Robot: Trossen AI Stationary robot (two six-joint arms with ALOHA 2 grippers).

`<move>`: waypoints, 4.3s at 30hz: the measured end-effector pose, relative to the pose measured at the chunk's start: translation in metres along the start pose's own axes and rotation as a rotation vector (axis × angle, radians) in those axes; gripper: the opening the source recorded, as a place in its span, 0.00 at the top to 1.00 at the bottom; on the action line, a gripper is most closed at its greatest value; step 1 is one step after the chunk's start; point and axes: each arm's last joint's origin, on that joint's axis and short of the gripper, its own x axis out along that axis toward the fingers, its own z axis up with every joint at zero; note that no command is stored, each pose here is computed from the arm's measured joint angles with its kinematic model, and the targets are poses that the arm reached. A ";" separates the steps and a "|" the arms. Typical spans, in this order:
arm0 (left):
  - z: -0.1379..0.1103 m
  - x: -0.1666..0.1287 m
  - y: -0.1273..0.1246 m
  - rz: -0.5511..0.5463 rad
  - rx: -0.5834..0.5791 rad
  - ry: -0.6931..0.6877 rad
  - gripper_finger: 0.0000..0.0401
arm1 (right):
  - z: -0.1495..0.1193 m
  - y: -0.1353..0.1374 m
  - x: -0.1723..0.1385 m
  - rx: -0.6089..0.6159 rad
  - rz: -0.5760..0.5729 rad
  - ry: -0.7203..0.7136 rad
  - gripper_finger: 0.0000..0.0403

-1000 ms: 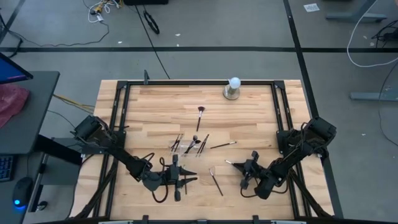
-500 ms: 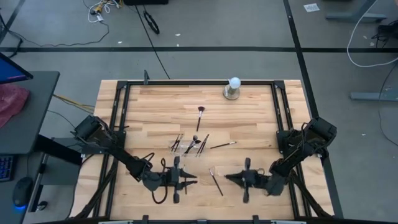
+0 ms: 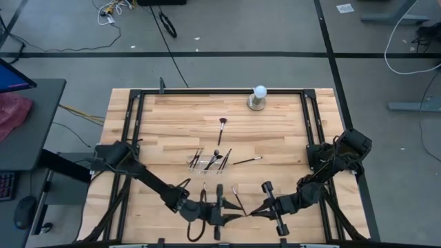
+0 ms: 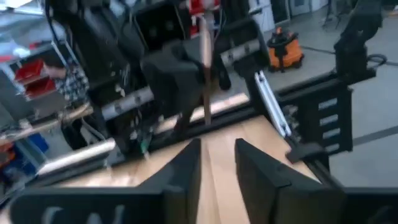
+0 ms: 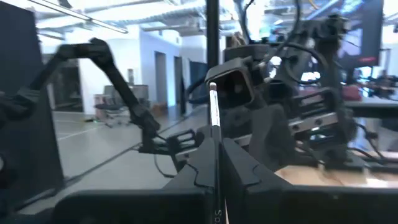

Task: Put items in baskets/containers
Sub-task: Put the eyeshadow brush into the transparent organizer

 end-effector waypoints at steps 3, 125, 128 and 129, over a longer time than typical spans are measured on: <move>0.010 0.003 0.004 -0.004 -0.008 -0.031 0.64 | 0.002 0.002 0.001 -0.005 0.036 -0.011 0.98; -0.011 -0.047 0.165 0.357 -0.510 0.727 0.96 | -0.031 -0.021 -0.038 0.181 -0.360 0.382 0.51; -0.018 -0.048 0.170 0.379 -0.535 0.742 0.96 | -0.031 -0.021 -0.038 0.184 -0.361 0.381 0.51; -0.021 -0.049 0.171 0.386 -0.539 0.746 0.95 | -0.031 -0.021 -0.038 0.184 -0.361 0.381 0.51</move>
